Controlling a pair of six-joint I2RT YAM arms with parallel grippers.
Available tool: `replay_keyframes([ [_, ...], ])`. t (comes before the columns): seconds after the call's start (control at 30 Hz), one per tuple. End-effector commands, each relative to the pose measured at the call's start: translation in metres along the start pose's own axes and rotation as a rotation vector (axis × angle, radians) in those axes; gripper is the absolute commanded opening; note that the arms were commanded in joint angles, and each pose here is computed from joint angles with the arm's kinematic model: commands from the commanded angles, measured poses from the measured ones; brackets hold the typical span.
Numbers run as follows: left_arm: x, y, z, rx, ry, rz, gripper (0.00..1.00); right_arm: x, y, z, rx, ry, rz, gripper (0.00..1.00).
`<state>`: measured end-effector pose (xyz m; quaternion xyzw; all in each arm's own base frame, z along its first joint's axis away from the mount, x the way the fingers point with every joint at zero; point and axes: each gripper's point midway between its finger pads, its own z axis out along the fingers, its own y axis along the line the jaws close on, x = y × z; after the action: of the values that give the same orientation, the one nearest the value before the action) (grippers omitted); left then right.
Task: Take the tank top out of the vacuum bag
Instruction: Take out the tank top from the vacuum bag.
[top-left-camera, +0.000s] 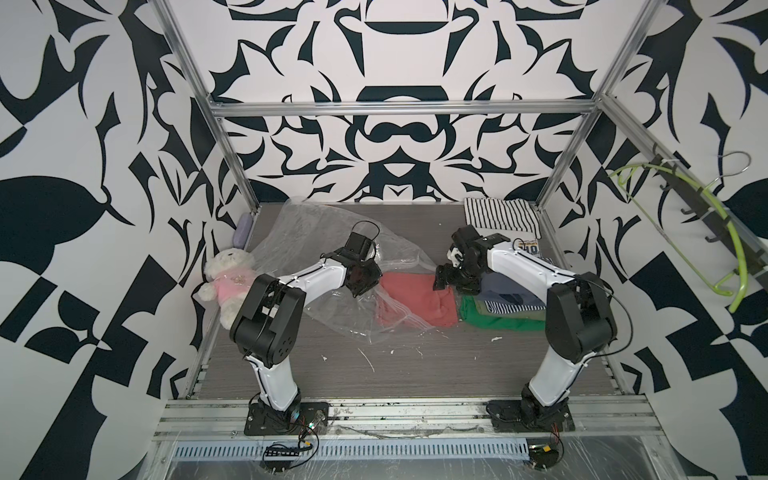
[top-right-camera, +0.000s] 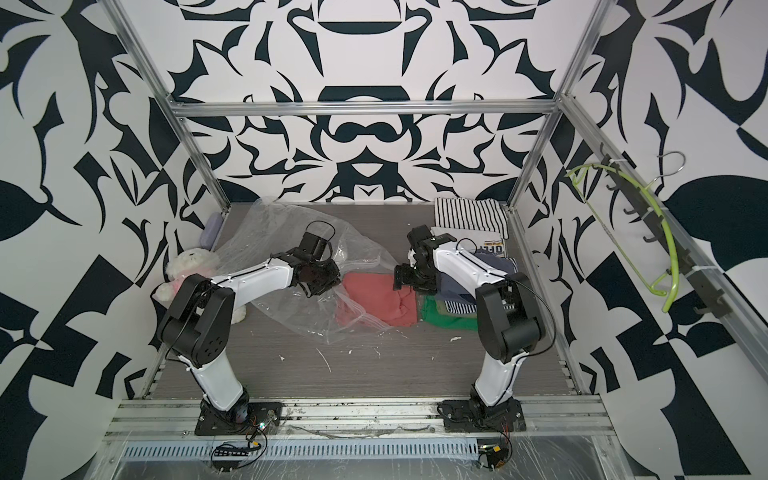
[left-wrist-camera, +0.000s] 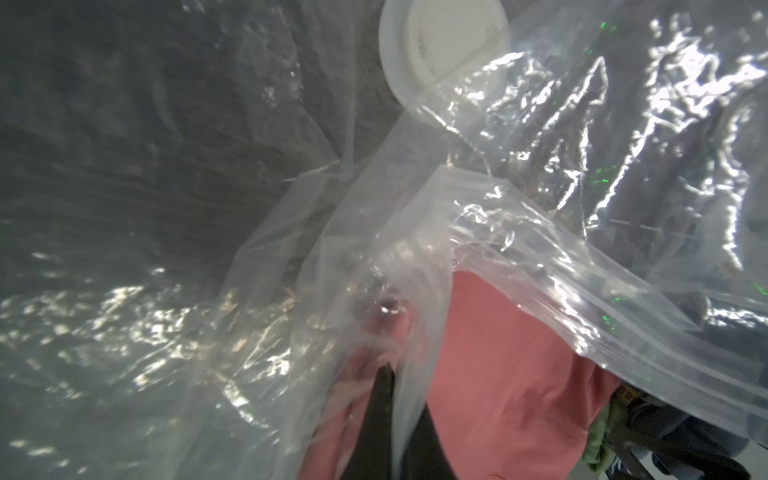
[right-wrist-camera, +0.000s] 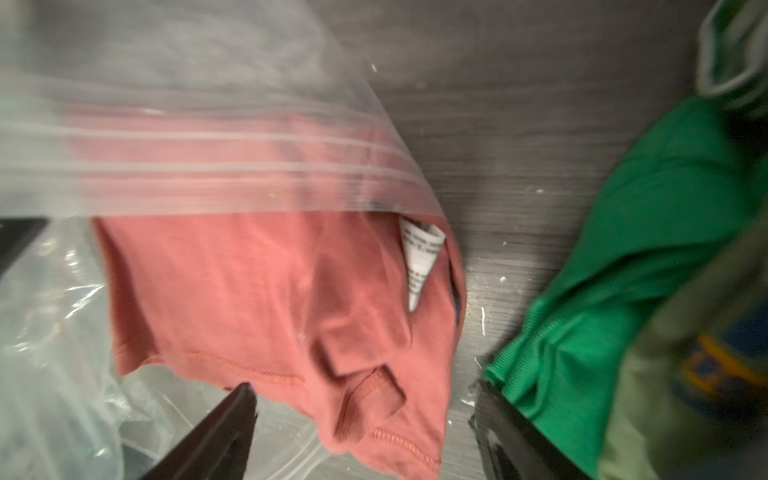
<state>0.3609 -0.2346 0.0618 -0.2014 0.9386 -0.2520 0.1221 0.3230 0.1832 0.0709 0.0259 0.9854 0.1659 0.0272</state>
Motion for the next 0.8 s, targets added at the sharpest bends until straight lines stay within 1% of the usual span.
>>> replay_keyframes([
  [0.0, 0.010, 0.015, 0.012, -0.042, 0.059, -0.004, 0.00, 0.000, 0.022, -0.006, -0.031, -0.014, -0.045, 0.80],
  [0.17, 0.016, 0.026, 0.026, -0.069, 0.093, -0.015, 0.00, -0.003, 0.057, -0.011, -0.018, -0.050, -0.232, 0.79],
  [0.23, 0.019, 0.031, 0.030, -0.085, 0.104, -0.021, 0.00, -0.004, 0.064, -0.009, 0.020, -0.049, -0.285, 0.79],
  [0.37, 0.024, 0.041, 0.037, -0.109, 0.119, -0.039, 0.00, -0.006, 0.077, 0.001, 0.053, -0.038, -0.378, 0.79],
  [0.53, 0.030, 0.052, 0.044, -0.137, 0.138, -0.057, 0.00, -0.028, 0.082, 0.012, 0.090, -0.087, -0.457, 0.79],
  [0.63, 0.031, 0.054, 0.044, -0.140, 0.140, -0.058, 0.00, -0.047, 0.084, 0.015, 0.122, -0.152, -0.530, 0.81],
  [0.7, 0.029, 0.054, 0.044, -0.143, 0.137, -0.057, 0.00, -0.061, 0.079, 0.021, 0.161, -0.183, -0.567, 0.82],
  [0.77, 0.028, 0.054, 0.043, -0.145, 0.134, -0.056, 0.00, -0.073, 0.065, 0.024, 0.226, -0.193, -0.565, 0.84],
])
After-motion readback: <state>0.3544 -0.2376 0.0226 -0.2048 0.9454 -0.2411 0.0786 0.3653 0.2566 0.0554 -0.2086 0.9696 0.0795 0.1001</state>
